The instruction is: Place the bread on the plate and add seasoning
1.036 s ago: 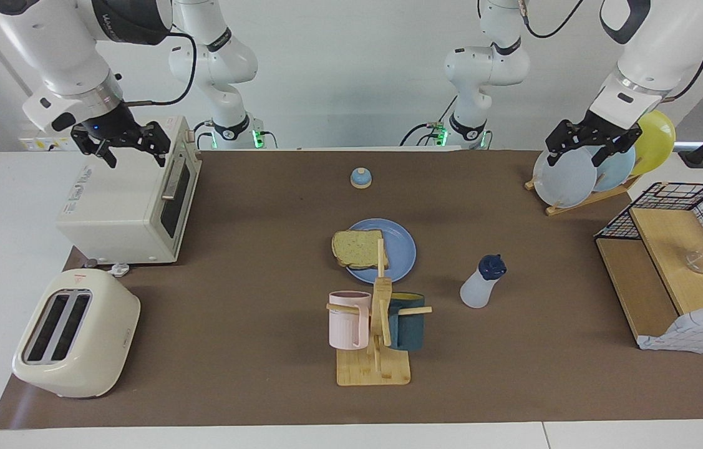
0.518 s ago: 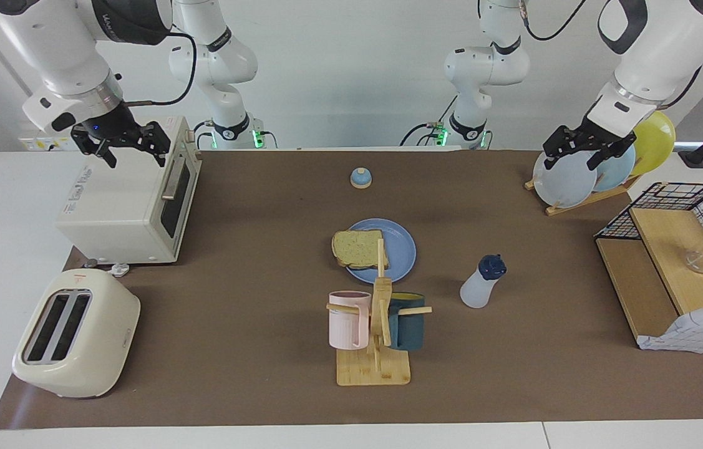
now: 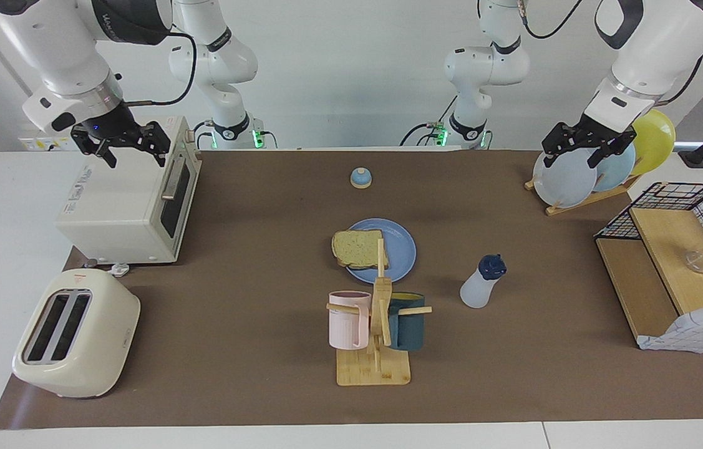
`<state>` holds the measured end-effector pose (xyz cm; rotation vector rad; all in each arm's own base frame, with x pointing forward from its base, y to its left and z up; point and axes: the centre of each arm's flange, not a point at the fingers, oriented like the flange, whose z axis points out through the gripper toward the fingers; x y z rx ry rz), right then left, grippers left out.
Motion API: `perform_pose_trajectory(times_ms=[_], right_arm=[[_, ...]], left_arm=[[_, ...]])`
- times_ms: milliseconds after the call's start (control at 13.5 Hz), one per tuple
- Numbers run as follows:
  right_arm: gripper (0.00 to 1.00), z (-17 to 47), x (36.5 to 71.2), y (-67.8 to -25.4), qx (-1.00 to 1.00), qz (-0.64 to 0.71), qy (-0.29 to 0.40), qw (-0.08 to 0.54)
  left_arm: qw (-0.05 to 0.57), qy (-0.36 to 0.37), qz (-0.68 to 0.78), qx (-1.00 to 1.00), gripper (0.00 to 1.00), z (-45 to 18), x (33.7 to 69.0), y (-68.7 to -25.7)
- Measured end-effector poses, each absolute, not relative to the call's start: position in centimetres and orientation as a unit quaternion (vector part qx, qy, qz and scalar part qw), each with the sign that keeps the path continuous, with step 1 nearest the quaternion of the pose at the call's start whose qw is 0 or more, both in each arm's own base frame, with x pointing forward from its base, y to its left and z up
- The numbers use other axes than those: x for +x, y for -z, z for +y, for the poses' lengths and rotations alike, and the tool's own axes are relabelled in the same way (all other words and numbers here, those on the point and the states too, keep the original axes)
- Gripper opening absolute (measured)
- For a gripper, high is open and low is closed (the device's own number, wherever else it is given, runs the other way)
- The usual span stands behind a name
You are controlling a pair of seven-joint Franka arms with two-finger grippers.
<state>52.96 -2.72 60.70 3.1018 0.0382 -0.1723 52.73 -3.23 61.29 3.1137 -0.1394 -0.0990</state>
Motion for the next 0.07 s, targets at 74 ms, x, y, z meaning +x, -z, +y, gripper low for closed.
perform_pose_trajectory(times_ms=[74], right_arm=[[1.0, -2.72, 52.96, -60.7, 0.998, 0.012, 0.055, 0.017]], left_arm=[[0.012, 0.032, -0.045, 0.998, 1.0, -3.23, 52.73, -61.29]])
